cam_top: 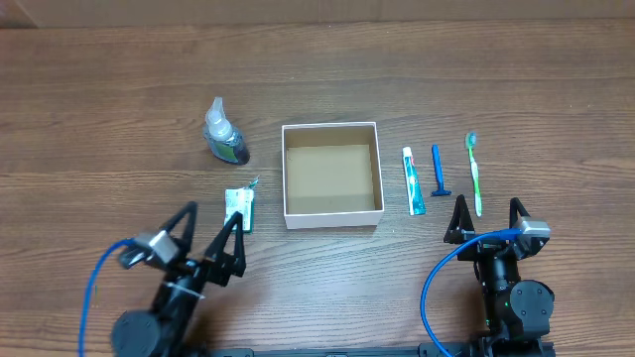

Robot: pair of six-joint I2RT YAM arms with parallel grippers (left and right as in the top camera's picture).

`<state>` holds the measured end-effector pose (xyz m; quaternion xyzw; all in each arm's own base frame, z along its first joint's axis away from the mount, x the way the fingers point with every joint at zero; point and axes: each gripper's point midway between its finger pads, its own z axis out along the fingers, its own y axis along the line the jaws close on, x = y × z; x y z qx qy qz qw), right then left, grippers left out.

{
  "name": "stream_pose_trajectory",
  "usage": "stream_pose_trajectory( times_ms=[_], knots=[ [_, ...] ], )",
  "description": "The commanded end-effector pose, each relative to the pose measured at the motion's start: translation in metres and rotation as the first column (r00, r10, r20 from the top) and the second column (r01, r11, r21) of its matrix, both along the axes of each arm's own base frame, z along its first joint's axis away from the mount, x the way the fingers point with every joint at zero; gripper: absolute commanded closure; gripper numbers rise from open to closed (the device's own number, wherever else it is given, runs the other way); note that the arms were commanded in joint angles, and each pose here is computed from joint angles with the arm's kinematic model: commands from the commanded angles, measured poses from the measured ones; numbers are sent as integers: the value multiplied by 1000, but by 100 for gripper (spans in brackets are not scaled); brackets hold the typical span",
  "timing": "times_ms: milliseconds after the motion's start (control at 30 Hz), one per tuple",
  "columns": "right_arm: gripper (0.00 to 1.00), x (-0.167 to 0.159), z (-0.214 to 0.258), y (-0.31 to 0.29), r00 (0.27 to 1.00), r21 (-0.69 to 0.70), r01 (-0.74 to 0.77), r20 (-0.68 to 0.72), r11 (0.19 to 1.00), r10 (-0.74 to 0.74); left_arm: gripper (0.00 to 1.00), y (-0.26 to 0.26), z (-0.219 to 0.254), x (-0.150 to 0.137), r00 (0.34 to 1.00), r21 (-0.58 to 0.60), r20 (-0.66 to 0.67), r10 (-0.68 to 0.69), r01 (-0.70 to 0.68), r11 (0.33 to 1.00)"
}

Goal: Pack container
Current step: 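Move left gripper over the soap pump bottle and lower onto it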

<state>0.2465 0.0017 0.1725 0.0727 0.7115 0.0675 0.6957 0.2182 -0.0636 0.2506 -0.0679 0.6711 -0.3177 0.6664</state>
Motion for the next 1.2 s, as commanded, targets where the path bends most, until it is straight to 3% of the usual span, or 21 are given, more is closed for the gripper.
stream_pose_trajectory(
  times_ms=[0, 233, 367, 433, 533, 633, 867, 1033, 1167],
  knots=[
    [0, 0, -1, -1, 1000, -6, 6, 5, 1000, -6, 0, 17, 73, -16, 988, 103, 121, 99, -112, 988],
    [0, 0, -1, -1, 1000, -6, 6, 5, 1000, -6, 0, 35, 153, -5, 977, 183, 8, 213, -210, 960],
    [0, 0, -1, -1, 1000, -6, 6, 5, 1000, -6, 0, 37, 161, 29, 948, 375, -208, 242, -152, 914],
    [0, 0, -1, -1, 1000, -6, 6, 5, 1000, -6, 0, 34, 154, 49, 892, 447, -379, 246, -56, 893],
    [0, 0, -1, -1, 1000, -6, 6, 5, 1000, -6, 0, 27, 141, 70, 765, 453, -602, 228, 92, 887],
    [0, 0, -2, -1, 1000, -6, 6, 5, 1000, -6, 0, 22, 129, 92, 644, 436, -731, 228, 183, 881],
    [0, 0, -1, -1, 1000, -6, 6, 5, 1000, -6, 0, 22, 71, 141, 452, 431, -849, 272, 296, 853],
    [0, 0, -1, -1, 1000, -6, 6, 5, 1000, -6, 0, 26, 34, 168, 428, 485, -854, 297, 446, 752],
    [0, 0, -1, -1, 1000, -6, 6, 5, 1000, -6, 0, 26, 12, 187, 408, 487, -859, 309, 466, 738]
  ],
)
